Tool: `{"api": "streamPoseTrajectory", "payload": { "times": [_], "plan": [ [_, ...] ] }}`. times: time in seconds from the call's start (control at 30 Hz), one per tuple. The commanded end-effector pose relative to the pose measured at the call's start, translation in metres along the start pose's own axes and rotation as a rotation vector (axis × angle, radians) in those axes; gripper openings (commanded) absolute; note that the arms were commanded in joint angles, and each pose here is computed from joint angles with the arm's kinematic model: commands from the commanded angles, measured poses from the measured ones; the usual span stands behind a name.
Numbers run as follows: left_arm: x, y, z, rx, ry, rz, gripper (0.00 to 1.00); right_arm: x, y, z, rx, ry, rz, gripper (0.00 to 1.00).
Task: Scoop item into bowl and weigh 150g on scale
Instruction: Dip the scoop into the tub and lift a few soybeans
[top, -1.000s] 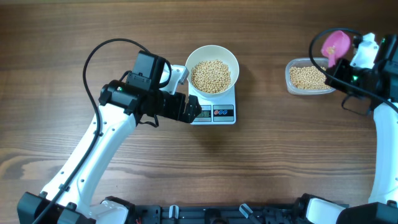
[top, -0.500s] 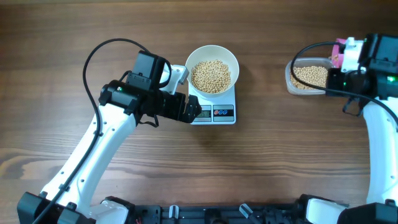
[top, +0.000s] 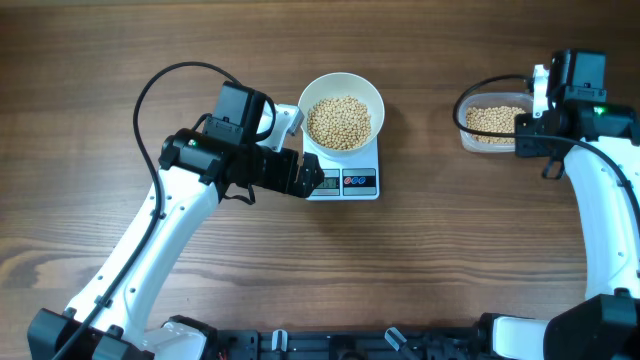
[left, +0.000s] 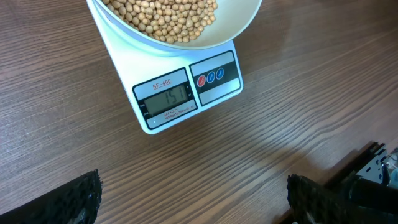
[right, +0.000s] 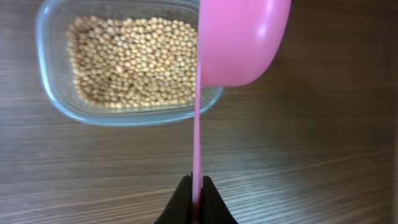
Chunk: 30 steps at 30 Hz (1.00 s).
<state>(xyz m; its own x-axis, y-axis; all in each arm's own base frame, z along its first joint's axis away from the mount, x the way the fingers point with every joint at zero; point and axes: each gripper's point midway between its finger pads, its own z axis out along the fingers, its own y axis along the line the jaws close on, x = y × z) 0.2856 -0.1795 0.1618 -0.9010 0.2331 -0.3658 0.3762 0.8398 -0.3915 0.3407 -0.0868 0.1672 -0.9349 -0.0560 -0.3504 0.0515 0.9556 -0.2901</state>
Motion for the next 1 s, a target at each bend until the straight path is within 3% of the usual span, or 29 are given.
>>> {"api": "streamPoseTrajectory", "payload": {
  "times": [0.0, 0.07, 0.27, 0.5, 0.6, 0.7, 0.83, 0.97],
  "plan": [
    [-0.002, -0.002, 0.0, 0.01, -0.002, 0.016, 1.0, -0.017, 0.048, -0.01, -0.287, -0.073, 0.029, 0.04],
    [-0.002, -0.002, 0.0, 0.01, -0.002, 0.016, 1.0, -0.038, 0.076, -0.028, -0.477, -0.164, 0.038, 0.04],
    [-0.002, -0.002, 0.0, 0.009, -0.002, 0.016, 1.0, -0.053, 0.067, -0.037, -0.454, -0.211, 0.085, 0.04],
    [-0.002, -0.002, 0.0, 0.01, -0.002, 0.016, 1.0, -0.121, 0.118, -0.123, -0.982, -0.509, 0.171, 0.04],
    [-0.002, -0.002, 0.0, 0.01, -0.002, 0.016, 1.0, -0.138, 0.131, -0.143, -1.013, -0.6, 0.137, 0.04],
    [-0.002, -0.002, 0.0, 0.01, -0.002, 0.016, 1.0, -0.121, 0.188, -0.145, -0.94, -0.578, -0.063, 0.04],
    [-0.002, -0.002, 0.0, 0.009, -0.002, 0.016, 1.0, -0.101, 0.213, -0.125, -0.724, -0.535, -0.221, 0.04],
    [-0.002, -0.002, 0.0, 0.01, -0.002, 0.016, 1.0, -0.081, 0.238, -0.122, -0.704, -0.49, -0.342, 0.04]
  ]
}}
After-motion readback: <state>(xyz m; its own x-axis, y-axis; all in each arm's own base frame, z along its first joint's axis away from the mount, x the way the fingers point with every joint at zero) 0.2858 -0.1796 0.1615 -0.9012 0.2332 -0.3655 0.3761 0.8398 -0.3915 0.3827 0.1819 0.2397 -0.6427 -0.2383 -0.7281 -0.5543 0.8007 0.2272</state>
